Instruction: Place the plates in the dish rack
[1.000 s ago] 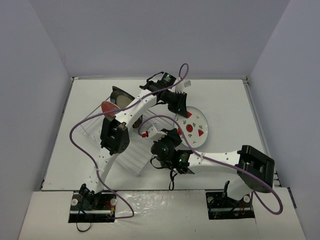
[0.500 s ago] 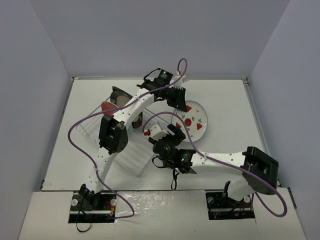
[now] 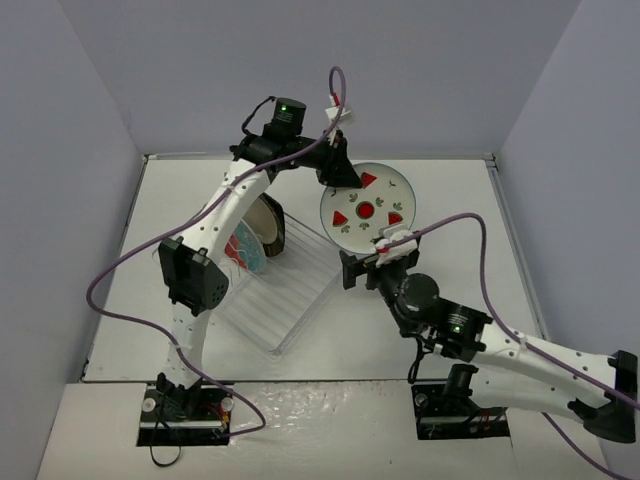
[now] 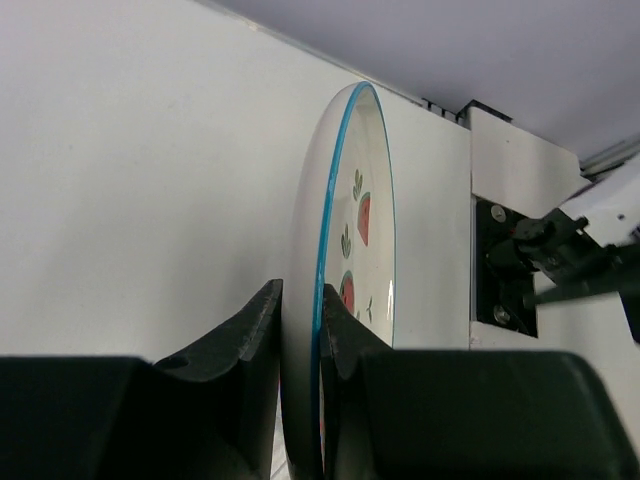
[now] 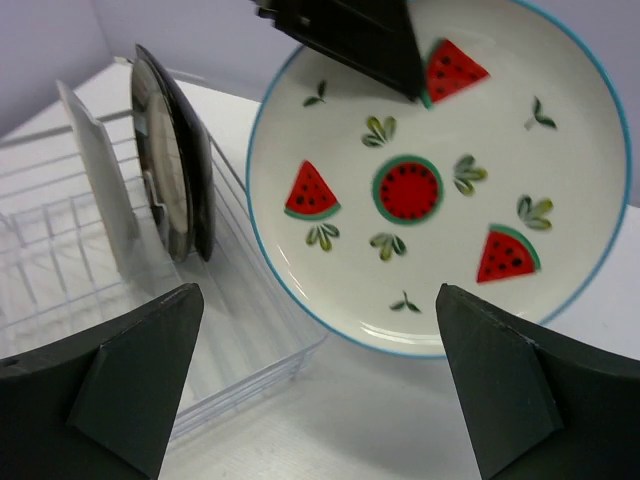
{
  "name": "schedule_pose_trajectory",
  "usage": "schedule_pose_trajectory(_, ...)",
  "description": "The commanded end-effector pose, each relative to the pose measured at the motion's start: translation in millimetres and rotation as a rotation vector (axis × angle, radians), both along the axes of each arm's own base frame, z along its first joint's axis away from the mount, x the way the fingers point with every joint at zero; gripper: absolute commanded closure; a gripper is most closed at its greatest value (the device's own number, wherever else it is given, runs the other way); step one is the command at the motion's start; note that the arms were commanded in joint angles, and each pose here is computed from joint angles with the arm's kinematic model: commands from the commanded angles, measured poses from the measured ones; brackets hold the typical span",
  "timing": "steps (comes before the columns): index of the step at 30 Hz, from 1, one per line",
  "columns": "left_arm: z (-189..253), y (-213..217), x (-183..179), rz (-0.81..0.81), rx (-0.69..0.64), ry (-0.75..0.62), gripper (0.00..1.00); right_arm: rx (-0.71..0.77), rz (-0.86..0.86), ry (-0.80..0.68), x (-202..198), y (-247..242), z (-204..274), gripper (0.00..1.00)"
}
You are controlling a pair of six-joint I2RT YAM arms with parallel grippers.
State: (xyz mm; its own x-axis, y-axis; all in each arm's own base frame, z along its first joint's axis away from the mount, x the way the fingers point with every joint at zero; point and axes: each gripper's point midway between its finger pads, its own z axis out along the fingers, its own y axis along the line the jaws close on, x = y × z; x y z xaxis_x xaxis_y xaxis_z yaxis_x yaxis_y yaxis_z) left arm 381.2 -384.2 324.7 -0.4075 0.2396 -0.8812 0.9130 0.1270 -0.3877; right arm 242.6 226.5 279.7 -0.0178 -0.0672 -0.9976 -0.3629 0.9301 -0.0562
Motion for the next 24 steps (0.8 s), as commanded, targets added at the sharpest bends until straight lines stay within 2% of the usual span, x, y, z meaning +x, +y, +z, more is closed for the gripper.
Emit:
schedule_pose_trajectory(1,105,56,-38,-0.233,-0.231,-0.330,1.00,0.218,0.060,-0.021,-20,-23,42,0.00)
schedule_pose_trajectory(4,113,76,-35,-0.210,-0.233,-0.382,1.00,0.277,0.050,-0.046,-28,-41,59,0.00)
schedule_pose_trajectory(7,117,94,-24,-0.100,-0.185,-0.458,1.00,0.321,-0.033,-0.066,-28,-67,70,0.00)
schedule_pose_trajectory(12,123,124,7,0.267,0.007,-0.596,1.00,0.289,-0.180,-0.051,-20,-89,69,0.00)
schedule_pose_trajectory(15,159,169,17,0.564,0.077,-0.730,1.00,0.246,-0.229,-0.039,-13,-87,67,0.00)
schedule_pose_trajectory(16,150,171,19,0.570,0.093,-0.712,1.00,0.232,-0.239,-0.037,-11,-86,65,0.00)
schedule_pose_trajectory(19,196,213,1,0.783,0.065,-0.858,1.00,0.189,-0.295,-0.040,-2,-85,65,0.00)
schedule_pose_trajectory(24,201,239,-39,0.821,0.073,-0.995,1.00,0.166,-0.366,-0.044,21,-92,62,0.00)
